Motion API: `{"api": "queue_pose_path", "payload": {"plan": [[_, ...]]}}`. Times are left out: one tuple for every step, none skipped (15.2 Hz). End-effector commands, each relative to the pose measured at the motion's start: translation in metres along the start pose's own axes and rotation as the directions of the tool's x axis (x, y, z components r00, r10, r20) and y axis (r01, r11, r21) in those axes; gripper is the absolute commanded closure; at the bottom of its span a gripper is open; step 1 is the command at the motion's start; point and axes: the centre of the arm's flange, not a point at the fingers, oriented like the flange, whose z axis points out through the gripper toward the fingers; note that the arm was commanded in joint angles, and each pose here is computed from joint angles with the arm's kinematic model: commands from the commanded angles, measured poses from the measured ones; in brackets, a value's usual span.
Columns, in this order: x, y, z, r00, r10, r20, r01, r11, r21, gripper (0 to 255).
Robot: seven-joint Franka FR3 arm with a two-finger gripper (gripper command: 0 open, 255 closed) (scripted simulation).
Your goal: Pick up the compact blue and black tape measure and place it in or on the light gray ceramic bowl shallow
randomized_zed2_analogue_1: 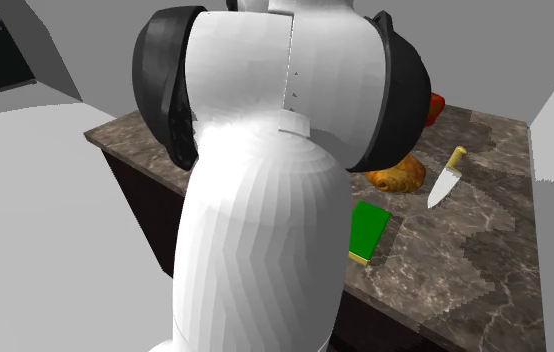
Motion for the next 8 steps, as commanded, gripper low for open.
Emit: {"api": "queue_pose_path", "payload": {"plan": [[0.001,0.0,-0.011,1.0,0.0,0.0,0.0,1.0,0.0,255],[0.001,0.0,-0.017,1.0,0.0,0.0,0.0,1.0,0.0,255],[0.001,0.0,-0.022,1.0,0.0,0.0,0.0,1.0,0.0,255],[0.001,0.0,-0.027,1.0,0.0,0.0,0.0,1.0,0.0,255],[0.001,0.0,-0.033,1.0,0.0,0.0,0.0,1.0,0.0,255],[0.001,0.0,-0.038,1.0,0.0,0.0,0.0,1.0,0.0,255],[0.001,0.001,-0.043,1.0,0.0,0.0,0.0,1.0,0.0,255],[0.002,0.001,-0.048,1.0,0.0,0.0,0.0,1.0,0.0,255]]}}
